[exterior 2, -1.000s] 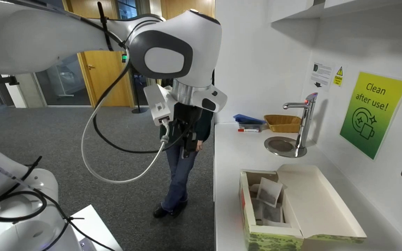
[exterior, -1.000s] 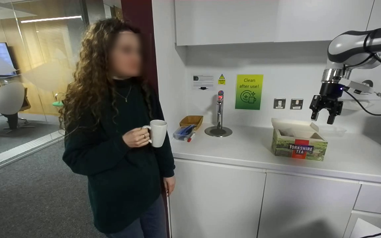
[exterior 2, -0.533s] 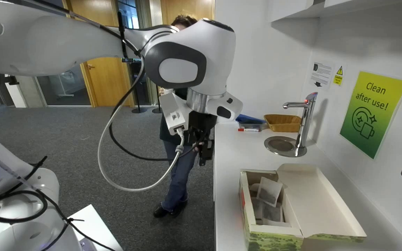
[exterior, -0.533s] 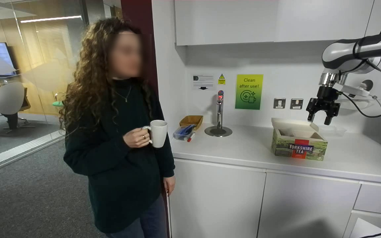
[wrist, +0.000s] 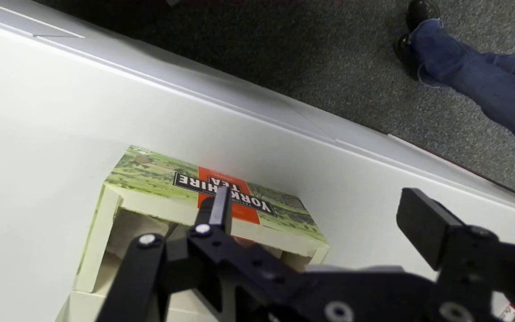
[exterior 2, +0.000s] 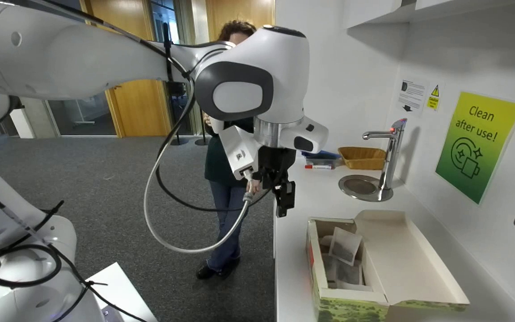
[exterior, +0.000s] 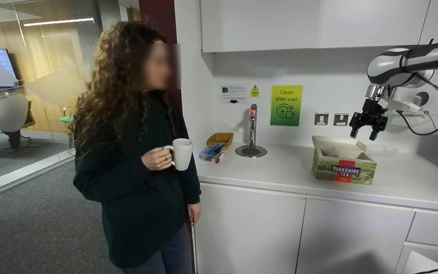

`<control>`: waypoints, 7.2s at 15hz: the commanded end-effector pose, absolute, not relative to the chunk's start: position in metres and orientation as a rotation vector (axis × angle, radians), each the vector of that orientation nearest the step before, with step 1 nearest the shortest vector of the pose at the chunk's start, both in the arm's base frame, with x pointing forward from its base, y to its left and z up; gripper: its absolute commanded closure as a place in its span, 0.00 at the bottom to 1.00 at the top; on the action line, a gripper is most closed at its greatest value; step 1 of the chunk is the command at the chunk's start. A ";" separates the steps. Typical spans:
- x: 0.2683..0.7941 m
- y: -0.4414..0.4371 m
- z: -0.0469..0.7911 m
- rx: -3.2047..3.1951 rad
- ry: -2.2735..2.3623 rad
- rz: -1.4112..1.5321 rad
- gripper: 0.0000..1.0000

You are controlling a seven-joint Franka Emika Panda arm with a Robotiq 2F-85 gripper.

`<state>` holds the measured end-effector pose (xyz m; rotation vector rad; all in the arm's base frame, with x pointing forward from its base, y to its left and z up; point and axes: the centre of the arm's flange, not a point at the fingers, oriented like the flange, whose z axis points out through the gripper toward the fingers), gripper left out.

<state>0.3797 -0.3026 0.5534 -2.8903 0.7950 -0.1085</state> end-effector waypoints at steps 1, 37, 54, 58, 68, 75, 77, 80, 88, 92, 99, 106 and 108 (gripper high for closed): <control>0.393 -0.323 0.554 -2.911 0.803 -0.101 0.00; 0.450 -0.393 0.500 -2.933 1.085 -0.072 0.00; 0.490 -0.396 0.490 -3.067 0.866 0.049 0.00; 0.496 -0.394 0.492 -3.080 0.832 0.033 0.00; 0.509 -0.405 0.482 -3.031 0.850 0.043 0.00; 0.532 -0.415 0.465 -3.021 0.850 0.102 0.00; 0.538 -0.417 0.465 -3.030 0.843 0.103 0.00; 0.534 -0.408 0.454 -3.050 0.858 0.098 0.00; 0.537 -0.407 0.448 -3.051 0.853 0.109 0.00; 0.537 -0.407 0.448 -3.051 0.853 0.109 0.00; 0.546 -0.407 0.445 -3.040 0.902 0.065 0.00; 0.549 -0.410 0.445 -3.035 0.894 0.059 0.36; 0.549 -0.411 0.445 -3.033 0.899 0.058 0.39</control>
